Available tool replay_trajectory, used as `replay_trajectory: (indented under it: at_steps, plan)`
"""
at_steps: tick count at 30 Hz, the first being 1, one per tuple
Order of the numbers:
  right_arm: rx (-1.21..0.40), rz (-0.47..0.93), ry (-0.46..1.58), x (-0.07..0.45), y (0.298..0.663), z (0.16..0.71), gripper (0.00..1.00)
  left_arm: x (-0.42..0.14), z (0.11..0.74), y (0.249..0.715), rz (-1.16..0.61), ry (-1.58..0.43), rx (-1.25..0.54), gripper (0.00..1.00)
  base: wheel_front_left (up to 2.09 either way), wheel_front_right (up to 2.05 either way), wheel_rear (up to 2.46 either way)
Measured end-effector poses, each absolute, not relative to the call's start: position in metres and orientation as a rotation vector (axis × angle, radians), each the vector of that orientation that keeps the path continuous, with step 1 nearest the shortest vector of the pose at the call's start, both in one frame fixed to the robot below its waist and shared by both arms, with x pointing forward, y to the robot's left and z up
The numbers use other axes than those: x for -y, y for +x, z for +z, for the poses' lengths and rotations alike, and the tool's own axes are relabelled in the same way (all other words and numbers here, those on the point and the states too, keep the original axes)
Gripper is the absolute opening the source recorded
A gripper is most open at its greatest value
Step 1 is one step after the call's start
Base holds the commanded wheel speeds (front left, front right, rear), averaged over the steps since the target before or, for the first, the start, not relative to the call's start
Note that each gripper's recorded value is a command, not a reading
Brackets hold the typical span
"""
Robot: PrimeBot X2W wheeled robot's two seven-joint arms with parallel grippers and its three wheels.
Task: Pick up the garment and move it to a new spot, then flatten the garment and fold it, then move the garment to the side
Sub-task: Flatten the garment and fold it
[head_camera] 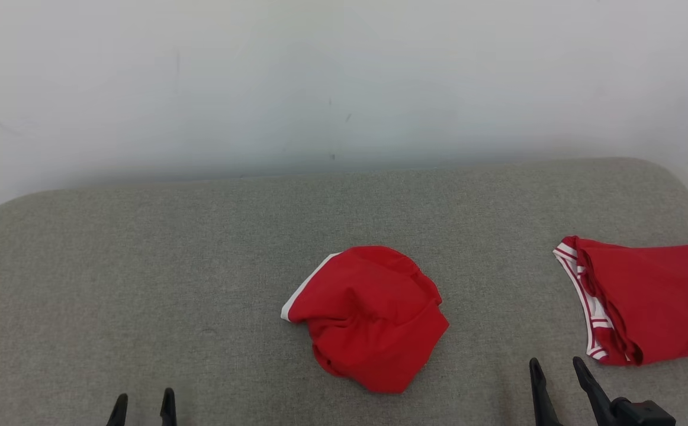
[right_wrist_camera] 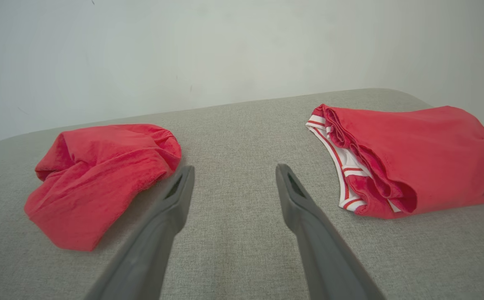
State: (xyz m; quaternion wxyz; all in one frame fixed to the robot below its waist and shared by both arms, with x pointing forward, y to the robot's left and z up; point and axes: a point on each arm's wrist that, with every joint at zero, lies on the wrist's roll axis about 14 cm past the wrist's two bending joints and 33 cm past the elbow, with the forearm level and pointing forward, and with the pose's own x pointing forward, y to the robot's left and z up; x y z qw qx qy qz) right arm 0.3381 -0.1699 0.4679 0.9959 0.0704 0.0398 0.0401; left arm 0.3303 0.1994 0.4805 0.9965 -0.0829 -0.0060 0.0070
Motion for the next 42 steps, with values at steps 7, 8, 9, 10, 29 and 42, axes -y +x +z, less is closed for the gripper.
replay_trajectory:
  at_steps: [7,8,9,10,29,42]
  plan:
    - [-0.086,0.077,0.143,0.17,0.339,0.466,1.0,-0.174,0.466,0.348,-0.064,-0.157,-0.057,1.0,0.0,0.0,0.0]
    - [-0.086,0.076,0.143,0.171,0.339,0.466,1.0,-0.168,0.466,0.357,-0.085,-0.158,-0.074,1.0,0.0,0.0,0.0]
    - [-0.088,0.076,0.143,0.171,0.339,0.466,1.0,-0.161,0.468,0.367,-0.109,-0.151,-0.092,1.0,0.0,0.0,0.0]
    - [-0.09,0.075,0.143,0.171,0.34,0.465,1.0,-0.155,0.473,0.377,-0.134,-0.141,-0.092,1.0,0.0,0.0,0.0]
    - [-0.115,0.008,0.14,0.19,0.349,0.458,1.0,-0.044,0.453,0.501,-0.389,-0.149,-0.624,1.0,0.0,0.0,0.0]
    - [-0.163,-0.062,0.143,0.209,0.344,0.44,1.0,-0.011,0.405,0.488,-0.499,-0.13,-0.887,0.66,0.0,0.0,0.0]
